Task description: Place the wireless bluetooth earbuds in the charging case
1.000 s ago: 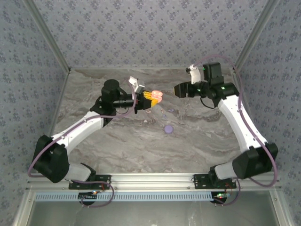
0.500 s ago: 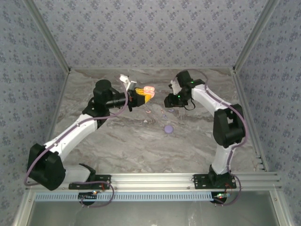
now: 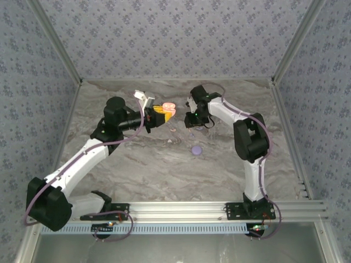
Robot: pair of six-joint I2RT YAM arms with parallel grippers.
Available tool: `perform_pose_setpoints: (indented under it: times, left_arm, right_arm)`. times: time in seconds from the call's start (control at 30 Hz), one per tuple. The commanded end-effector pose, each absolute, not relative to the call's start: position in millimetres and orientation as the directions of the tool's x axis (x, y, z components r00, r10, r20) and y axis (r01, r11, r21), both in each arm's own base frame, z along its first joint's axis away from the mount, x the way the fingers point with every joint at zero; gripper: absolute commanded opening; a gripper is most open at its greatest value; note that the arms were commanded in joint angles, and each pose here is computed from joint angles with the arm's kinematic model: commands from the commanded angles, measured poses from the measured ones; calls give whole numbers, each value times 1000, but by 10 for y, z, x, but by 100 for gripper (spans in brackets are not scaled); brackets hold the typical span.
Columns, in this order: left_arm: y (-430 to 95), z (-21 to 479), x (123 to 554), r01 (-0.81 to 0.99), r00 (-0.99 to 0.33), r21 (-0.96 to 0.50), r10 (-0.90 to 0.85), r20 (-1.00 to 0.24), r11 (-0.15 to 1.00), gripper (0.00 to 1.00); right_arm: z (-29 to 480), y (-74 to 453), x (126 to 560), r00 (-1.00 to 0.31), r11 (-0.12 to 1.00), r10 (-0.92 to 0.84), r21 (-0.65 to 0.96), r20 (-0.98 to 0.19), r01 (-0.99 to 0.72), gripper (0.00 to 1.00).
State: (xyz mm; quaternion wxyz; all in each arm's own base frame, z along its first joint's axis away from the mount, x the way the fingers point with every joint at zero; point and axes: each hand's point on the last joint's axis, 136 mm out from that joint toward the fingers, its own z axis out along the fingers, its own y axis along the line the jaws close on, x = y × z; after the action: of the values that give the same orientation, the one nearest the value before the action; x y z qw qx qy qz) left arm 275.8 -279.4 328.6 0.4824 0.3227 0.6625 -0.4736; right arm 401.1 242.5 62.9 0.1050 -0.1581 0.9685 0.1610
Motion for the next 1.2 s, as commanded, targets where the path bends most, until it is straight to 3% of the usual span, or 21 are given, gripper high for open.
perform_pose_setpoints:
  times: [0.0, 1.17]
  left_arm:
    - [-2749, 3357, 2734, 887, -309, -304, -43, -950, 349, 8]
    - [-2739, 3305, 2736, 884, -310, -301, -34, -950, 357, 8]
  right_arm:
    - [559, 2413, 4023, -932, 913, -284, 234, -227, -335, 32]
    - [204, 2486, 4139, -953, 951, -274, 113, -132, -289, 39]
